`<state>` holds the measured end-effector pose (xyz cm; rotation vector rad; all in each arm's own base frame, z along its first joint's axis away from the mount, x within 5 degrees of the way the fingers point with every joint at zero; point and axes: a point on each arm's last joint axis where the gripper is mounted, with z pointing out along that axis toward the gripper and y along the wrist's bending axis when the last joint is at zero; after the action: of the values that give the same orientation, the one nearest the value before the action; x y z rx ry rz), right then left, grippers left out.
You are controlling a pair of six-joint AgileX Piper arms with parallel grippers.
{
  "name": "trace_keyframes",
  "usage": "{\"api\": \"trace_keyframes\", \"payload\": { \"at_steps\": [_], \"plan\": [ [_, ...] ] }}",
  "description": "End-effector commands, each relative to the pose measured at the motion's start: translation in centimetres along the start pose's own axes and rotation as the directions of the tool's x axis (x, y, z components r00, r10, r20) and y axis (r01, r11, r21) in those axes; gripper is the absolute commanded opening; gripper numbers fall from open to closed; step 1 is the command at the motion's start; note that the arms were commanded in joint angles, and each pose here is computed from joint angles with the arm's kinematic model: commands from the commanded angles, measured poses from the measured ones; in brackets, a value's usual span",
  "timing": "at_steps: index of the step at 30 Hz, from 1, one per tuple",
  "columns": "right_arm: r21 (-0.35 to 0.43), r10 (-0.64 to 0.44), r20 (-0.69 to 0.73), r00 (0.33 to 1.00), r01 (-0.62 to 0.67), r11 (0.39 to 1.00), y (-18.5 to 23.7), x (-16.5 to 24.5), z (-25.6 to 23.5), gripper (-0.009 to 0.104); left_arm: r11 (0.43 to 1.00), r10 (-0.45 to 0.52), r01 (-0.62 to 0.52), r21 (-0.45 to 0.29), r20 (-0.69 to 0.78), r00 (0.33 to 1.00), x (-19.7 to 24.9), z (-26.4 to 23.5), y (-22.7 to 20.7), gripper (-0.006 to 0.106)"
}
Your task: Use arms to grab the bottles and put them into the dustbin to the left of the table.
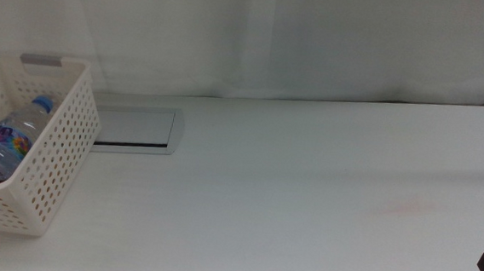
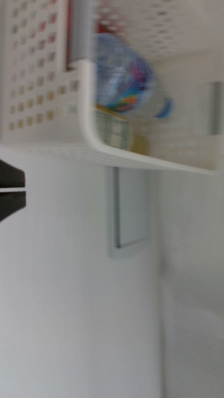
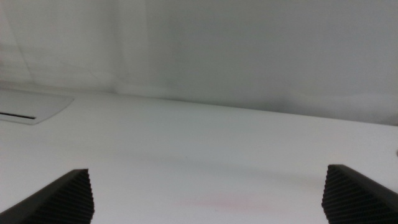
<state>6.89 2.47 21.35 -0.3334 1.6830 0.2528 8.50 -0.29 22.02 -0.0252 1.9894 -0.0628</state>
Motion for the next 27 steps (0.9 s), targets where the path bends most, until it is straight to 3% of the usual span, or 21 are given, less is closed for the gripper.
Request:
{"api": "trace_keyframes", "payload": {
  "at_steps": [1,7,11,18,27],
  "plan": [
    [-0.010,-0.010,0.013,1.000,0.010,1.000,0.1,0.1,0.0,0.103,1.000,-0.023,0.023,-0.006,0.013,1.000,0.8,0.4,0.1,-0.002],
    [-0.025,-0.009,0.033,0.999,0.010,1.000,0.2,-0.1,-0.1,0.103,0.999,-0.033,0.033,-0.009,0.027,0.999,0.9,0.5,0.2,-0.002],
    [-0.028,-0.024,0.092,0.995,0.026,0.999,0.2,-0.5,-0.6,0.103,1.000,0.011,-0.010,-0.010,0.026,1.000,0.9,0.5,0.2,-0.003],
    [0.125,-0.010,0.092,0.996,-0.001,0.992,-1.3,0.2,-2.1,0.103,0.996,0.083,-0.083,-0.015,0.033,0.996,0.9,0.6,0.2,-0.003],
    [0.142,-0.002,0.092,0.996,-0.011,0.990,-1.4,0.3,-2.3,0.103,0.994,0.110,-0.109,-0.022,0.047,0.993,0.8,0.6,0.2,-0.003]
  ]
}}
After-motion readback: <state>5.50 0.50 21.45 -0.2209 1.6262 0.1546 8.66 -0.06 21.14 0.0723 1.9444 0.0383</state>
